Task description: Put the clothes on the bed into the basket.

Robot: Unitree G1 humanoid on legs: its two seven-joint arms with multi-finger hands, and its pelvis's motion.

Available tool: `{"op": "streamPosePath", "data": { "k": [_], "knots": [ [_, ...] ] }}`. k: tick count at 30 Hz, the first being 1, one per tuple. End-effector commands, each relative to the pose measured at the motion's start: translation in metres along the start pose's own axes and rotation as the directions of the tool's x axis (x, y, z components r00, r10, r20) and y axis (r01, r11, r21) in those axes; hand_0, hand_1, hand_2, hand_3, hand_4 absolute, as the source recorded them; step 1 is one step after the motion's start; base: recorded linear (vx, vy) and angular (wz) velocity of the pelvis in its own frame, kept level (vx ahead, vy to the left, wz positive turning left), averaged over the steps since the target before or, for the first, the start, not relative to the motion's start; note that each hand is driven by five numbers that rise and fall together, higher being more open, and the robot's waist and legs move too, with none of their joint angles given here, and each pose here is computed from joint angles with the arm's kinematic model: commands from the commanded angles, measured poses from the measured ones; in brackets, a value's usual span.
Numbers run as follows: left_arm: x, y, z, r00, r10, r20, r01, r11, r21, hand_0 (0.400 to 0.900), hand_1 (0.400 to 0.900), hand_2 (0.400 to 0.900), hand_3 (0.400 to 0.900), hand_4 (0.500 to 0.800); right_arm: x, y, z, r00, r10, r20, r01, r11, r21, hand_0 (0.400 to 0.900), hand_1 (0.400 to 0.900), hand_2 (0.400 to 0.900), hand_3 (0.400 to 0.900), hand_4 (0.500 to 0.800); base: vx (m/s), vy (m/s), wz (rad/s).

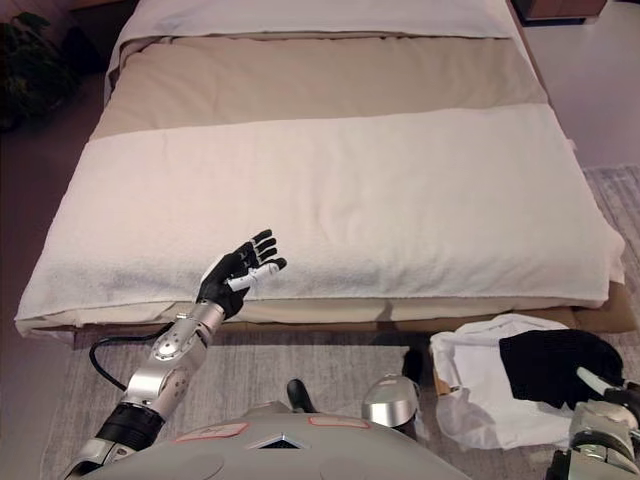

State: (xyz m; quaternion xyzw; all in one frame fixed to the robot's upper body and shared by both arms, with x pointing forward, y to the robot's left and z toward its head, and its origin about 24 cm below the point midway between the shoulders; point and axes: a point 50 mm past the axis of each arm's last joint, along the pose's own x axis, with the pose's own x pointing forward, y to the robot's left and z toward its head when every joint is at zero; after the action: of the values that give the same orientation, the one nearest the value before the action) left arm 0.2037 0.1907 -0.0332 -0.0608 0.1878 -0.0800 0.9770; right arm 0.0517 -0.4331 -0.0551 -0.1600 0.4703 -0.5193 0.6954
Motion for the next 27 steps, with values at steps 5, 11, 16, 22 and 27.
{"op": "streamPosePath", "data": {
  "k": [5,11,16,22,27],
  "knots": [
    [0.020,-0.016,0.063,0.957,-0.068,0.281,0.062,0.998,0.032,0.900,0.900,0.900,0.900,0.800,0.004,-0.013,0.041,0.992,-0.065,0.104,0.053,0.992,0.112,0.900,0.900,0.900,0.900,0.800,0.005,-0.012,0.00],
    [0.020,-0.015,0.066,0.955,-0.053,0.293,0.047,0.999,0.025,0.900,0.900,0.900,0.900,0.800,0.000,0.002,0.039,0.994,-0.032,0.108,0.021,0.995,0.100,0.900,0.900,0.900,0.900,0.800,0.000,0.000,0.00],
    [0.020,-0.013,0.067,0.954,-0.032,0.299,0.028,0.999,0.018,0.900,0.900,0.900,0.900,0.800,-0.004,0.010,0.046,0.990,-0.016,0.138,0.000,0.994,0.113,0.900,0.900,0.900,0.900,0.800,0.000,0.000,0.00],
    [0.020,-0.011,0.067,0.953,-0.013,0.301,0.011,1.000,0.009,0.900,0.900,0.900,0.900,0.800,-0.012,0.023,0.061,0.976,0.011,0.217,-0.037,0.992,0.118,0.900,0.900,0.900,0.900,0.800,0.000,0.000,0.00],
    [0.019,-0.008,0.064,0.956,0.015,0.292,-0.016,1.000,0.001,0.900,0.900,0.900,0.900,0.800,-0.029,0.038,0.096,0.929,0.031,0.368,-0.093,0.984,0.152,0.900,0.900,0.900,0.900,0.800,-0.003,0.002,-0.01]
  ]
}}
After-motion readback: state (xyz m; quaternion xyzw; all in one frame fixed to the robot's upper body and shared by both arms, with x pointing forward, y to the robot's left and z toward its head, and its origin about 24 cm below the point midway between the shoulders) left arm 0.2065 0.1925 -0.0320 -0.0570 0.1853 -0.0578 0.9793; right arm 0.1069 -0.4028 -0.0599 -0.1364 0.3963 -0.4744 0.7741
